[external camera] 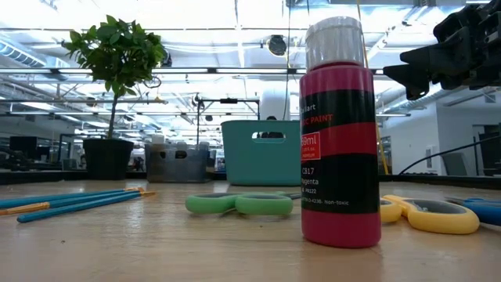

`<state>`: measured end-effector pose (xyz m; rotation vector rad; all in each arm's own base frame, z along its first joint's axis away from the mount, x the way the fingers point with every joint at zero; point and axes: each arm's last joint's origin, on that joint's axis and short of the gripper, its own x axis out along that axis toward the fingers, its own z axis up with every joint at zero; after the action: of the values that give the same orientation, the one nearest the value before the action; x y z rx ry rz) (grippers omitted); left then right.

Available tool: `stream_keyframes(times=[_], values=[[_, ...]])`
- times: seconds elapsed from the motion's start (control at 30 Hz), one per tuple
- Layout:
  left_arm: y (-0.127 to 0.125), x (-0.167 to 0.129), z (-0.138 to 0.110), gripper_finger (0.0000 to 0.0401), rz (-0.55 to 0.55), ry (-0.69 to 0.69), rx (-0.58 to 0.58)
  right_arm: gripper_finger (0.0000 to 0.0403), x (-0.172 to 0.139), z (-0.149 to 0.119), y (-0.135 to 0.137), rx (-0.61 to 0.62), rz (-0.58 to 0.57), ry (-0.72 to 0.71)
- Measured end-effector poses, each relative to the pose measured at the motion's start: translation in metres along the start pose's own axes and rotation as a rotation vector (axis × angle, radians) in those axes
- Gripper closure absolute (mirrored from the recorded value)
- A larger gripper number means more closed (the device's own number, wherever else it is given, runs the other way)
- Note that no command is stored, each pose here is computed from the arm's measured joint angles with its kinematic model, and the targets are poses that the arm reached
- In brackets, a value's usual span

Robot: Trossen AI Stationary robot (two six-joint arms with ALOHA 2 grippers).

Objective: Pick & Place Paint Supplies
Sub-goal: Put the pink paint bottle into the left black bin

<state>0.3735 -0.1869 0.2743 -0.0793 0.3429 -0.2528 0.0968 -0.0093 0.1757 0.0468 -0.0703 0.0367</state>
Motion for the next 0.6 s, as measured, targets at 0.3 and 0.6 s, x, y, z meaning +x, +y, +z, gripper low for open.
stream_keyframes(times=[0.3,0.6], values=[[-0.013,0.029,-0.004,0.0065,0.014,0.232,0.139,0.019,0.0,0.0,0.0,0.0,0.0,0.0],[-0.009,0.029,-0.019,0.0055,0.012,0.31,0.145,0.019,0.0,0.0,0.0,0.0,0.0,0.0]])
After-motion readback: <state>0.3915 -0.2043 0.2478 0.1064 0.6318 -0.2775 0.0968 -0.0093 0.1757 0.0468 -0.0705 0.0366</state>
